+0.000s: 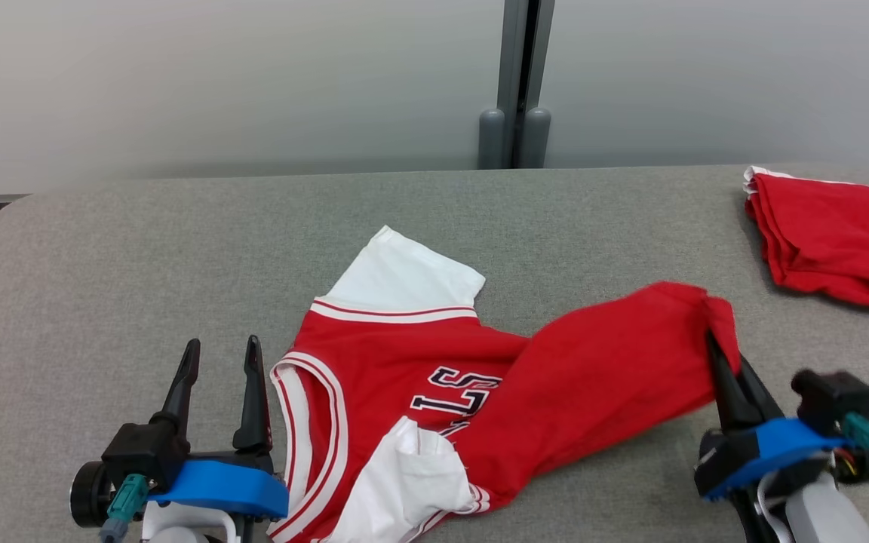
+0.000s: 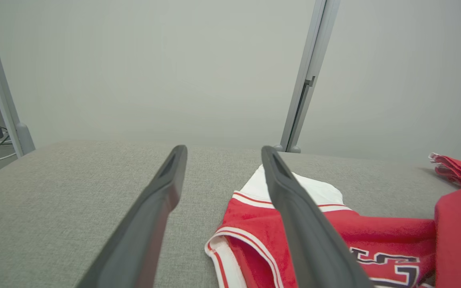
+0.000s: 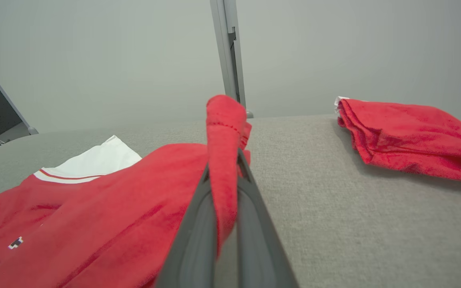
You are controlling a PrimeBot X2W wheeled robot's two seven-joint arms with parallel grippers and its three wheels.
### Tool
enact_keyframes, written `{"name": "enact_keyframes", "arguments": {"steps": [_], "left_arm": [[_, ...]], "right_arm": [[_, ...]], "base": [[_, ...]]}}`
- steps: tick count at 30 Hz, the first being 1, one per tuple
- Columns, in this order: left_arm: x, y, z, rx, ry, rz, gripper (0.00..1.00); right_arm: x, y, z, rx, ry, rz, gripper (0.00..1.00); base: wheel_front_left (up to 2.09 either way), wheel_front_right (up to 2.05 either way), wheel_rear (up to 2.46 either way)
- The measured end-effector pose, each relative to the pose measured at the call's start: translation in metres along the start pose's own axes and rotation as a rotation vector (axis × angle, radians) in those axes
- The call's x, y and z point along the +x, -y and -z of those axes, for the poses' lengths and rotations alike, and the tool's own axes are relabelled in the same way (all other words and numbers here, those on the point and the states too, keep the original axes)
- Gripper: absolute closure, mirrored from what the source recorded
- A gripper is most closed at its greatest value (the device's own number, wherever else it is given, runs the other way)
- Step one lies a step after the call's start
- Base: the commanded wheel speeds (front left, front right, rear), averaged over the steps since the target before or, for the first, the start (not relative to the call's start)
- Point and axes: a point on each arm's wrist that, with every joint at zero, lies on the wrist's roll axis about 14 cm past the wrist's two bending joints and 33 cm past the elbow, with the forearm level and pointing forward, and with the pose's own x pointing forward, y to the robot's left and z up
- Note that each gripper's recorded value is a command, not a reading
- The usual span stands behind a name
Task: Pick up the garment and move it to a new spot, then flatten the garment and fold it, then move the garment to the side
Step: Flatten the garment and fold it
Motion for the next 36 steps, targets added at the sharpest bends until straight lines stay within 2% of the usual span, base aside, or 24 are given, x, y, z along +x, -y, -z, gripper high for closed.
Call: {"name": "enact_keyframes", "arguments": {"steps": [3, 4, 6, 10, 14, 19, 23, 29, 36], "left_arm": [[-0.001, 0.002, 0.0, 0.0, 0.001, 0.007, 0.0], [-0.001, 0.002, 0.0, 0.001, 0.001, 0.009, 0.0], [-0.001, 0.003, -0.001, 0.006, 0.003, 0.013, 0.0], [-0.002, 0.003, -0.003, 0.006, 0.007, 0.017, 0.0], [-0.002, 0.003, -0.003, 0.009, 0.008, 0.016, 0.0], [-0.003, 0.001, -0.004, 0.013, 0.011, 0.014, 0.0], [-0.005, -0.001, -0.006, 0.015, 0.015, 0.006, 0.0], [-0.007, -0.005, -0.007, 0.022, 0.018, -0.003, 0.0], [-0.007, -0.009, -0.006, 0.028, 0.016, -0.019, 0.0]], "right_arm": [[-0.027, 0.018, 0.019, 0.042, -0.036, 0.08, 1.0], [-0.035, 0.023, 0.024, 0.054, -0.044, 0.103, 0.82], [-0.047, 0.029, 0.031, 0.078, -0.055, 0.142, 0.0], [-0.063, 0.042, 0.028, 0.089, -0.031, 0.204, 0.0], [-0.061, 0.045, 0.005, 0.066, 0.045, 0.215, 0.0], [-0.052, 0.029, -0.037, 0.01, 0.168, 0.155, 0.0], [-0.047, 0.011, -0.051, -0.029, 0.209, 0.099, 0.0], [-0.042, -0.015, -0.051, -0.035, 0.207, 0.02, 0.0], [-0.039, -0.022, -0.041, -0.027, 0.178, 0.0, 0.0]], "base": [[0.0, 0.0, 0.0], [0.0, 0.0, 0.0], [0.0, 0.0, 0.0], [0.0, 0.0, 0.0], [0.0, 0.0, 0.0], [0.0, 0.0, 0.0], [0.0, 0.0, 0.0], [0.0, 0.0, 0.0], [0.0, 0.0, 0.0]]}}
